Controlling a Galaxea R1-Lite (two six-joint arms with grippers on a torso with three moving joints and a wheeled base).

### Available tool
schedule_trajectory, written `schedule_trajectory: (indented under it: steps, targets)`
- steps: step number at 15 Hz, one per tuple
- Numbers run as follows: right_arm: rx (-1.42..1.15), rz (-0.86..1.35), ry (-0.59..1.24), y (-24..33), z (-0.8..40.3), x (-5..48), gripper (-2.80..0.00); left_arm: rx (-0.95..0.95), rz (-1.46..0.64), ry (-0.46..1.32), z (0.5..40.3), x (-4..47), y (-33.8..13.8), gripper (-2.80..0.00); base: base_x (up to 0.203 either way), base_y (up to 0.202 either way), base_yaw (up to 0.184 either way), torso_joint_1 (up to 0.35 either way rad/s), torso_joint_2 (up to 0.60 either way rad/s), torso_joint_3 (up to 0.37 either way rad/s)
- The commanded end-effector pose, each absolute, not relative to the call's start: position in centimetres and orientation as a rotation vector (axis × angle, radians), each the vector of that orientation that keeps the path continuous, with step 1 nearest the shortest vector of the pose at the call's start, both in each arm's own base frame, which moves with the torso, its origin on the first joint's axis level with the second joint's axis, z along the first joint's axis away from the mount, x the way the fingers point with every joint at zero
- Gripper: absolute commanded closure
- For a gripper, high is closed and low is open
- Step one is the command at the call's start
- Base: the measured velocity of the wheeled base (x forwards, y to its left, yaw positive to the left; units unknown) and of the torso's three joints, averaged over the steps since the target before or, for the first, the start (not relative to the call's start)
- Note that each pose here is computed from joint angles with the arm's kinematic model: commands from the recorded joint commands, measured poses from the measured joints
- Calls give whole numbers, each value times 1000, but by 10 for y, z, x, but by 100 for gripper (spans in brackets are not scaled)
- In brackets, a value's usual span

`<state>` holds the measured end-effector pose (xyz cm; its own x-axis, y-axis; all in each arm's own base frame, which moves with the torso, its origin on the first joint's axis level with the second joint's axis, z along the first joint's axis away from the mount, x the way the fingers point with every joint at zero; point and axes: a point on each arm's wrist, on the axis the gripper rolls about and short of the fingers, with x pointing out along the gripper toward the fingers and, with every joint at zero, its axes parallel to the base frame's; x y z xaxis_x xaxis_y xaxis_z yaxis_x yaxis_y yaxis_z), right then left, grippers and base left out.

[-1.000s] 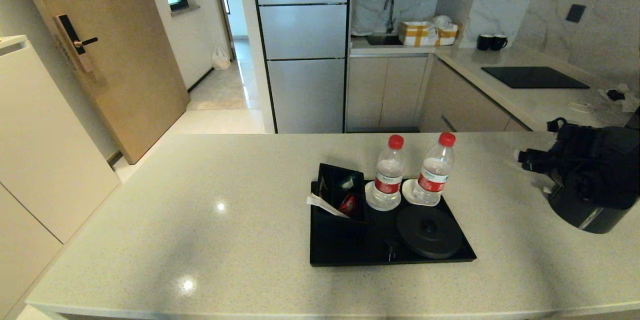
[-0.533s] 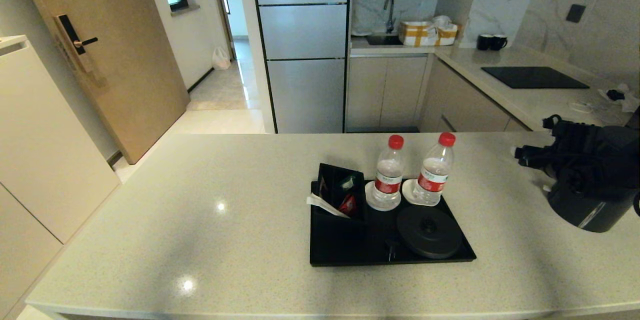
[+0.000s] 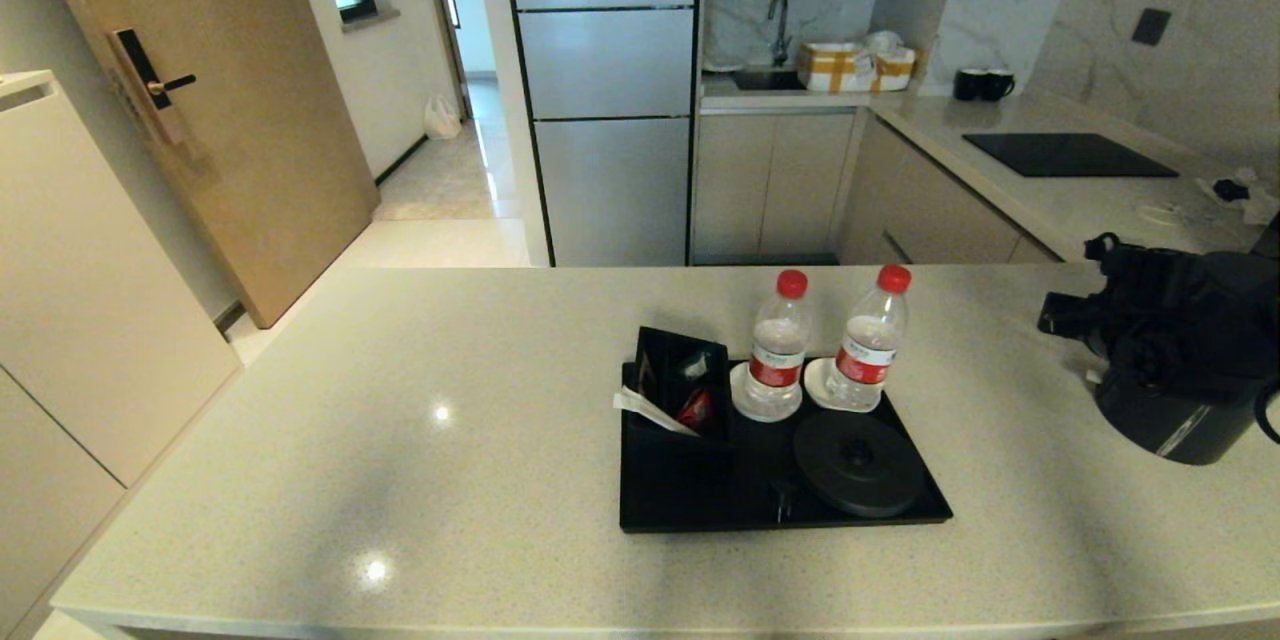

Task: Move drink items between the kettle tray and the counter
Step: Return the kettle to its original position

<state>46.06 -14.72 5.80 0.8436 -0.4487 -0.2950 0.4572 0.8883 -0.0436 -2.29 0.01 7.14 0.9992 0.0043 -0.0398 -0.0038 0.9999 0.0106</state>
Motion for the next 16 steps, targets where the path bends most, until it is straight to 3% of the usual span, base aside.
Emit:
schedule_trajectory:
  steps: [1, 12, 16]
  targets:
    - [29, -478, 306, -147, 57, 460, 0, 11, 4, 40, 71, -23, 0, 0, 0, 0, 0, 0, 0, 0]
    - [25, -468, 348, -138, 50, 442, 0, 11, 4, 40, 71, -23, 0, 0, 0, 0, 0, 0, 0, 0]
    - [-8, -432, 316, -125, 77, 408, 0, 11, 4, 40, 71, -23, 0, 0, 0, 0, 0, 0, 0, 0]
